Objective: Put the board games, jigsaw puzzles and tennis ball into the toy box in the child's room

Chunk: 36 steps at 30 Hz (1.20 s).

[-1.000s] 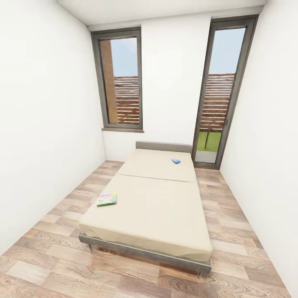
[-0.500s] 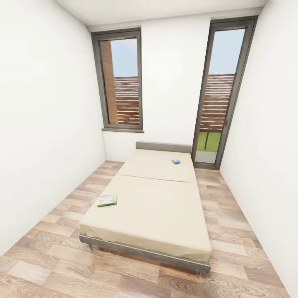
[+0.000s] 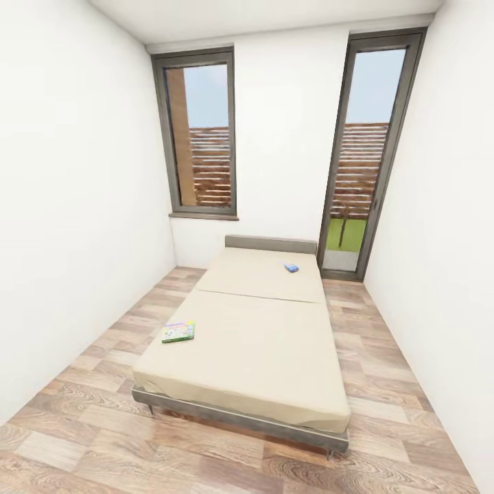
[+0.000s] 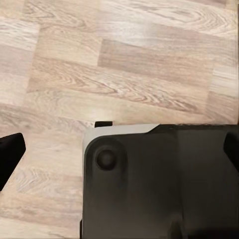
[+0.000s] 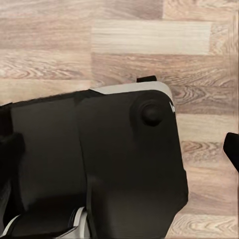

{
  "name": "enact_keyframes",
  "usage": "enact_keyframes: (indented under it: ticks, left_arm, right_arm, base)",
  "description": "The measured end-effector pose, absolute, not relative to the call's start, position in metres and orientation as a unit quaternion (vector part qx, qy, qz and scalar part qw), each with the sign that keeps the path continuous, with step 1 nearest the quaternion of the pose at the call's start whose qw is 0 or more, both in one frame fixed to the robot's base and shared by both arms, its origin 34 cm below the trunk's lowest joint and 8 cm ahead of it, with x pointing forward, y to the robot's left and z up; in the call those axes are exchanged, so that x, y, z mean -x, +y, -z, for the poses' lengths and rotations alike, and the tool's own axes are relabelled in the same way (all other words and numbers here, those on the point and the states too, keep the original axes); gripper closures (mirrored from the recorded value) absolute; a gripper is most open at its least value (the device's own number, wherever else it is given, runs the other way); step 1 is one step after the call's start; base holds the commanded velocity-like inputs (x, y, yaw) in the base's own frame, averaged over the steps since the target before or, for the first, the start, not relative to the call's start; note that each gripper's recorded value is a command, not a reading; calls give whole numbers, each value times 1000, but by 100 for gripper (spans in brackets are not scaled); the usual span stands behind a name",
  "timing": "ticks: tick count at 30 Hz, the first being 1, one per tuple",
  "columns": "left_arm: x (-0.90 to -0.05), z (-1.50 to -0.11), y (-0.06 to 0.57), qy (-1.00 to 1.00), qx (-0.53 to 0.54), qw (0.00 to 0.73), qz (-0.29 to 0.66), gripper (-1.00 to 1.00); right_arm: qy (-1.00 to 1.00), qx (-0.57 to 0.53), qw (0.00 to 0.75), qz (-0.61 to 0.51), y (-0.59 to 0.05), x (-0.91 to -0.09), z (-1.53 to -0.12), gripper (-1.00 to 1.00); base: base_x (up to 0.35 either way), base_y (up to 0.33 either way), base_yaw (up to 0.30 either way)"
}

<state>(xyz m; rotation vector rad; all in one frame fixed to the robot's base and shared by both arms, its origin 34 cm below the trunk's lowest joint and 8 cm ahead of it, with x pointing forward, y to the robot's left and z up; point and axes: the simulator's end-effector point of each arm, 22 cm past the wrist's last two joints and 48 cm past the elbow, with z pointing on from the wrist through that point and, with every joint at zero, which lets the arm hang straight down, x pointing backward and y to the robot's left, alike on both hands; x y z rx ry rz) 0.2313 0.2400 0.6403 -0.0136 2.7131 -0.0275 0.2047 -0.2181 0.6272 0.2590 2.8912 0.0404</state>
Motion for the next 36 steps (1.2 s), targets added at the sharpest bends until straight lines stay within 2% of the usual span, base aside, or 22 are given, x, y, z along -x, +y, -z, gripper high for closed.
enact_keyframes:
  ticks: [7,18,30,36]
  left_arm:
    - [-241,-643,241,975,5,222,9,-100]
    - [-261,-649,241,970,5,242,9,-100]
    - [-369,-677,261,949,1,314,-4,-100]
    - [-387,-682,256,946,-2,324,-1,-100]
  right_arm:
    - [984,-95,150,6,-231,-256,-635,-100]
    - [983,-99,155,17,-237,-312,-645,-100]
    - [982,-102,158,31,-242,-342,-652,-100]
    - [982,-99,157,32,-242,-340,-652,-100]
  base:
    - [0,0,0]
    - [0,0,0]
    - [0,0,0]
    - [0,0,0]
